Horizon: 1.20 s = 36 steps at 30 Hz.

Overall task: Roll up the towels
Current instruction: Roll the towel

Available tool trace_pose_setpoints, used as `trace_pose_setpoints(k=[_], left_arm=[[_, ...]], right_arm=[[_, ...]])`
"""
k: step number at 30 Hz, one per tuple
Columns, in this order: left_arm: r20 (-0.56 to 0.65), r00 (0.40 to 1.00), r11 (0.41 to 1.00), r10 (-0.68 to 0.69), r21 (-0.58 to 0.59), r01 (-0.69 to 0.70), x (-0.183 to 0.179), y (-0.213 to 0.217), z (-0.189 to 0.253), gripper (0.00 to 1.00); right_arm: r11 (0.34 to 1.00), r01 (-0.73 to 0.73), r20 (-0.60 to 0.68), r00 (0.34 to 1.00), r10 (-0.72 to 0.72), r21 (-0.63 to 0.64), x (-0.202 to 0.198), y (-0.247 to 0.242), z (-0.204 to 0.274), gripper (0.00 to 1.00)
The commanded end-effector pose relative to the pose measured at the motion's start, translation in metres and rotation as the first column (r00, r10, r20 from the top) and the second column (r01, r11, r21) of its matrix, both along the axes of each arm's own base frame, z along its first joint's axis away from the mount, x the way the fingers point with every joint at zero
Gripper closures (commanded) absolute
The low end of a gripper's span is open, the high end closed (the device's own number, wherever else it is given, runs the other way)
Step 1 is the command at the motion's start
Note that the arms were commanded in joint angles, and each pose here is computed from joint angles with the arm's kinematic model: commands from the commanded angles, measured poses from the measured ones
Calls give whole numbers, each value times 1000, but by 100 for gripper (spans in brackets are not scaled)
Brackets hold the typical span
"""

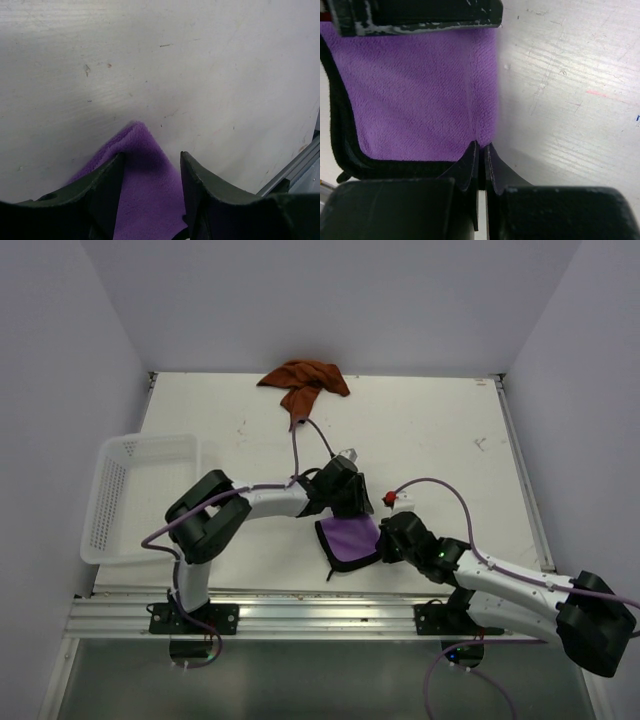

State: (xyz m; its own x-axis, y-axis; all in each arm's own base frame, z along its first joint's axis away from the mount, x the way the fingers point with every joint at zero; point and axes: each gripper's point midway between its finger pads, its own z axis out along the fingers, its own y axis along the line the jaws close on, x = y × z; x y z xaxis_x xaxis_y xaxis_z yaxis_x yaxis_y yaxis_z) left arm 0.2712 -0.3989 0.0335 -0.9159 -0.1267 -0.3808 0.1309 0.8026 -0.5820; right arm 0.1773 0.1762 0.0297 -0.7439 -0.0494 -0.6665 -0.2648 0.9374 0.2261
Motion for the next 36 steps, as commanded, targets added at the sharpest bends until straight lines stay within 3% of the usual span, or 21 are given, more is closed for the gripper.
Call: trace_pose_setpoints(k=[1, 6, 11, 20, 26, 33, 36], left_arm=[[-9, 997, 995, 73, 67, -73, 8, 7, -12, 47], [14, 995, 990, 101, 97, -102, 17, 4, -10, 46], [17, 996, 964, 92, 249, -93, 15, 15, -23, 47], [22, 996, 903, 89, 420, -90, 11, 22, -39, 53], [15, 998, 856, 60, 514, -59, 7, 16, -55, 64], [12, 997, 830, 72, 554, -66, 4, 17, -65, 95], [20, 996, 833, 83, 548, -81, 5, 17, -63, 100]], right_arm=[[1000, 4, 45, 999, -5, 31, 6, 4, 8, 100], [1000, 1, 45, 999, -2, 30, 5, 4, 7, 100], [1000, 5, 59, 998, -7, 30, 7, 4, 10, 100], [999, 32, 104, 994, -36, 43, 10, 1, 15, 100], [998, 47, 104, 993, -50, 33, 13, 1, 14, 100], [995, 79, 109, 990, -85, 55, 12, -4, 14, 100], [996, 76, 103, 991, -81, 50, 10, -5, 12, 100]])
